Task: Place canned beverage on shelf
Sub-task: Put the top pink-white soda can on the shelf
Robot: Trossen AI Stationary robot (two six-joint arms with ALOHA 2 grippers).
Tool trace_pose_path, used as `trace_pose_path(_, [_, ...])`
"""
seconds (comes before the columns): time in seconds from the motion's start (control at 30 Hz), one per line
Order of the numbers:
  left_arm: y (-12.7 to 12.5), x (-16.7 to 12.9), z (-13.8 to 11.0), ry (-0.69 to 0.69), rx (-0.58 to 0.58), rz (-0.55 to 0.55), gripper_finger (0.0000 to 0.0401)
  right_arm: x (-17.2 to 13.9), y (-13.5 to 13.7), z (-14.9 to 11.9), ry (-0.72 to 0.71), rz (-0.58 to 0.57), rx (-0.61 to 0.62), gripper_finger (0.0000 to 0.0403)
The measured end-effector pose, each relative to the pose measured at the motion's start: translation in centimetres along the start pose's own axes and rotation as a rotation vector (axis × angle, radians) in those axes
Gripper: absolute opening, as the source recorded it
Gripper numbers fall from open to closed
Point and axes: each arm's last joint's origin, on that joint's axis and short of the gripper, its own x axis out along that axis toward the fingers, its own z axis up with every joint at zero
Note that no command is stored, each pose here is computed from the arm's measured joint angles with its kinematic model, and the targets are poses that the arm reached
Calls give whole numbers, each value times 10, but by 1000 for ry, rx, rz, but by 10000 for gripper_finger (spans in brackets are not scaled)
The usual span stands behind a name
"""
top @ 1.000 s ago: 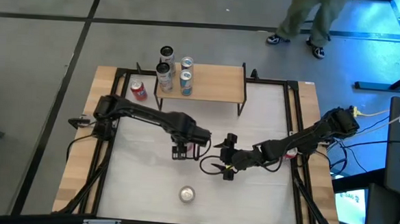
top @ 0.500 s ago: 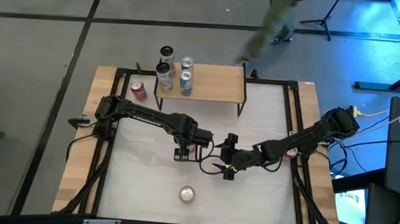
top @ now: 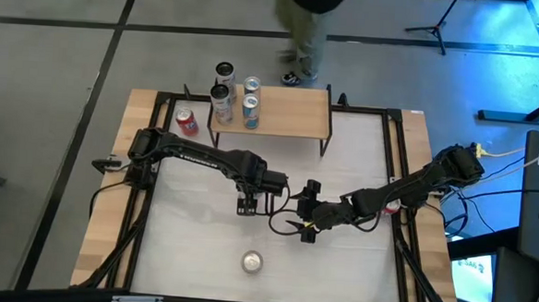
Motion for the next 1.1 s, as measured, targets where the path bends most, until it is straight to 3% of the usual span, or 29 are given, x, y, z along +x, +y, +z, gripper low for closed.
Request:
trace_pose_path(0.47, [-1, 0, 0, 5, 0, -49, 329, 3, 1, -2, 8, -2, -3, 341])
trace_pose_path(0.8, [-1, 0, -2, 23, -6, -44, 387, 7, 2, -5, 18, -4, -11, 341])
trace_pose_path(0.97, [-2, -11, -11, 49, -27, -17, 389, 7, 2, -4, 16, -4, -10, 341])
trace_pose_path(1.1, [-9, -39, -28, -15, -41, 94, 389, 7, 2, -4, 10, -2, -8, 341])
